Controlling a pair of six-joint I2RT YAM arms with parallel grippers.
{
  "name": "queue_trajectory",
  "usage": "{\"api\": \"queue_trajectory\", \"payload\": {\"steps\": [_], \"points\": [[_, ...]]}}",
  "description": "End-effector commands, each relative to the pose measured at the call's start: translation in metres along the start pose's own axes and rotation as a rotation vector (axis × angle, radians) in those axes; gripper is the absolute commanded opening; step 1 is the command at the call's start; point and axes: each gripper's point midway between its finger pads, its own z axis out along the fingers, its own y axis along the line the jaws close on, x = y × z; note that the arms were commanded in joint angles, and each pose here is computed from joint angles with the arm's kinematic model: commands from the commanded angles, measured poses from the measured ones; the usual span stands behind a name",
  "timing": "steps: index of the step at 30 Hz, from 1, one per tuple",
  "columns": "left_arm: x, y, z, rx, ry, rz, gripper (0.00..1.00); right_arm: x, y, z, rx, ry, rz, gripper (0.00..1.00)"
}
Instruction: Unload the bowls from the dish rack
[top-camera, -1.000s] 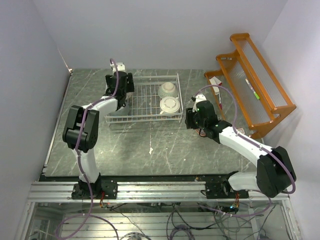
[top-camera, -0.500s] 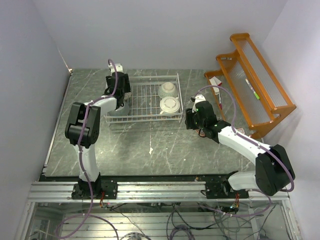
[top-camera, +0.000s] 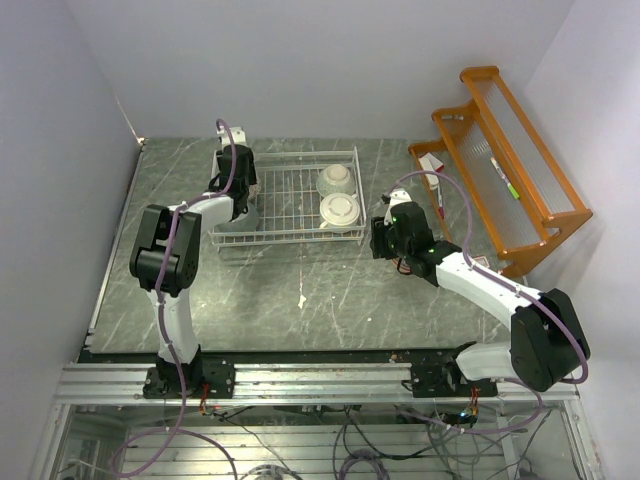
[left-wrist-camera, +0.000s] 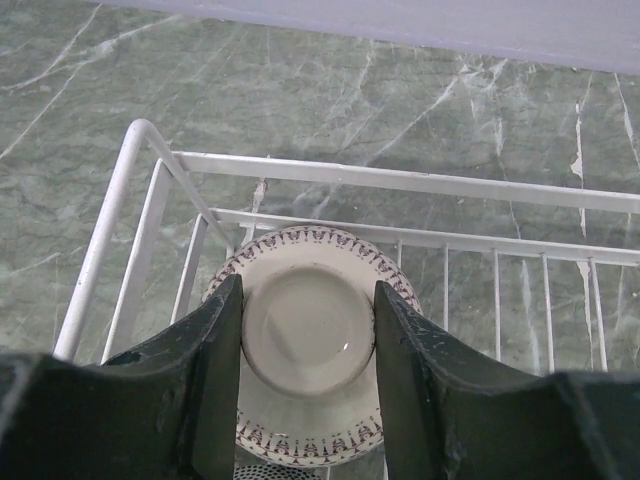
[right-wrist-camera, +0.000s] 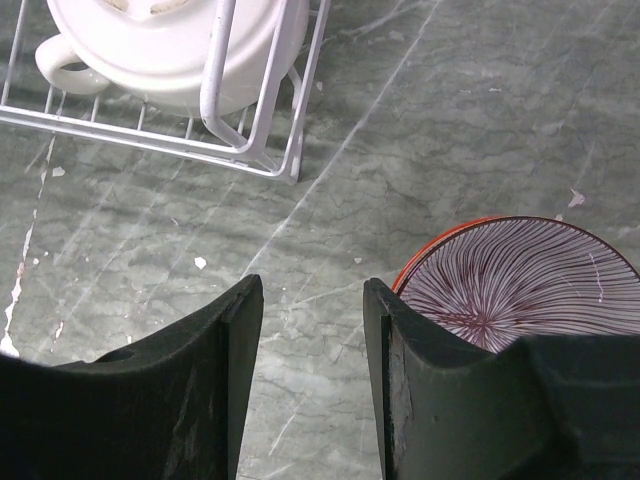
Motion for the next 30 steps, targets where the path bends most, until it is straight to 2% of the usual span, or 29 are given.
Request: {"api": "queue_trajectory", "payload": {"steps": [1, 23, 30], "points": [[-0.003, 0.002, -0.003, 0.005, -0.004, -0.021, 0.07, -0.006, -0.002, 0.002, 0.008, -0.023, -0.001, 0.44], [-0.062, -0.035, -0.026, 0.117, -0.074, -0.059, 0.07, -0.003, -0.002, 0.004, 0.01, -0.018, 0.001, 0.44], [-0.067, -0.051, -0.025, 0.16, -0.065, -0.04, 0.07, -0.003, -0.002, 0.003, 0.007, -0.019, 0.001, 0.44]]}}
